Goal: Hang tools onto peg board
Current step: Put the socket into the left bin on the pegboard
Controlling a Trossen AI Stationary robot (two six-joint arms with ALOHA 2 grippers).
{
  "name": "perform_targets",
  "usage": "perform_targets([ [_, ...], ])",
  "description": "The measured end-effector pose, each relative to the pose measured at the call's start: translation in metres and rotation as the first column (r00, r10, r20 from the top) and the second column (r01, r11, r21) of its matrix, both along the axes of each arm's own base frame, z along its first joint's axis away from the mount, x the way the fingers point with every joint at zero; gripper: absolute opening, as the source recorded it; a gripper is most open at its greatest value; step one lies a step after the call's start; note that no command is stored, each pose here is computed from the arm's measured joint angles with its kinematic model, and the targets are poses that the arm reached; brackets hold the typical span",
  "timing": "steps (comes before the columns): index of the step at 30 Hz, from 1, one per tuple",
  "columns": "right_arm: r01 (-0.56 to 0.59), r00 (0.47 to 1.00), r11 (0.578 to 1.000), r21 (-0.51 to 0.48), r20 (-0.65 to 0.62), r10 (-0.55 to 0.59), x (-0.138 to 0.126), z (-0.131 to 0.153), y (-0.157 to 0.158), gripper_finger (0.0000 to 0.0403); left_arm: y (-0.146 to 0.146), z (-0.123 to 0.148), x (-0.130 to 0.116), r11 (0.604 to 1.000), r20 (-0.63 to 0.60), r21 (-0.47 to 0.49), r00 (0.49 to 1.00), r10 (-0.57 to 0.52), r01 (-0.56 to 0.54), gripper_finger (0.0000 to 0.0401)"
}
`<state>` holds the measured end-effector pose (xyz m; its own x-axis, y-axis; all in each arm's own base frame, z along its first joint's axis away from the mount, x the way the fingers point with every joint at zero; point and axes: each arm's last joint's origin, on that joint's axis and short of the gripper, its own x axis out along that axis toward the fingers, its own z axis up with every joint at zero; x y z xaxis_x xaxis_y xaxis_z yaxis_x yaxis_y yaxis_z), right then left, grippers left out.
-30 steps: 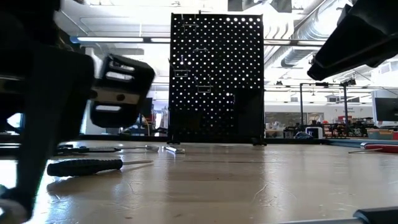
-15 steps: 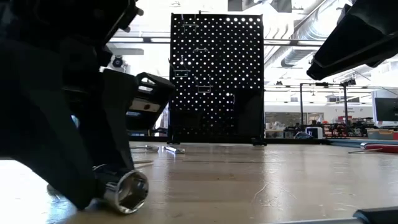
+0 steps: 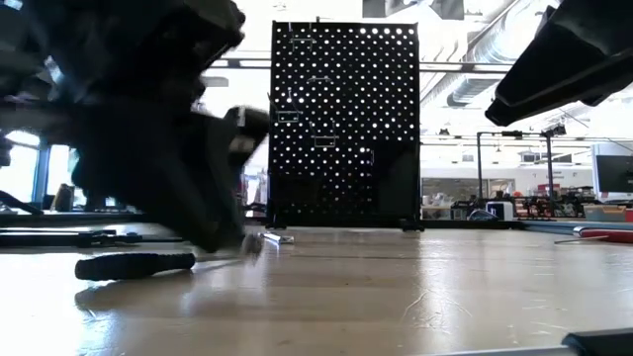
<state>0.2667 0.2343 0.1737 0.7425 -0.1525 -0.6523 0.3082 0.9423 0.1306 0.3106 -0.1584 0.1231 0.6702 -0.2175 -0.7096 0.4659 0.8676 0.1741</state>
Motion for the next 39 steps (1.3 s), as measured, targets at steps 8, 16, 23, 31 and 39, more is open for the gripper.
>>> perform_targets([
  [8, -0.009, 1.000, 1.000, -0.029, -0.001, 0.009, 0.000, 0.000, -0.001, 0.0115, 0.046, 0.057, -0.010, 0.960, 0.085, 0.205, 0.981, 0.175, -0.190, 0.0048],
  [16, 0.008, 1.000, 0.997, -0.078, 0.004, -0.008, -0.001, -0.001, -0.003, 0.0115, 0.128, 0.104, -0.012, 0.795, 0.257, 0.363, 0.872, 0.416, -0.486, 0.0048],
  [23, 0.014, 1.000, 0.992, -0.123, 0.015, -0.012, -0.001, 0.000, -0.005, 0.0115, 0.223, 0.122, -0.019, 0.690, 0.313, 0.265, 0.737, 0.599, -0.673, 0.0048],
  [31, 0.008, 1.000, 0.986, -0.165, 0.007, -0.007, 0.004, 0.000, -0.011, 0.0115, 0.289, 0.102, -0.030, 0.689, 0.207, 0.151, 0.704, 0.680, -0.709, 0.0048],
  [39, 0.019, 1.000, 0.981, -0.194, -0.002, -0.020, 0.012, 0.000, -0.021, 0.0115, 0.294, 0.082, -0.012, 0.710, 0.222, 0.166, 0.727, 0.650, -0.685, 0.0048],
])
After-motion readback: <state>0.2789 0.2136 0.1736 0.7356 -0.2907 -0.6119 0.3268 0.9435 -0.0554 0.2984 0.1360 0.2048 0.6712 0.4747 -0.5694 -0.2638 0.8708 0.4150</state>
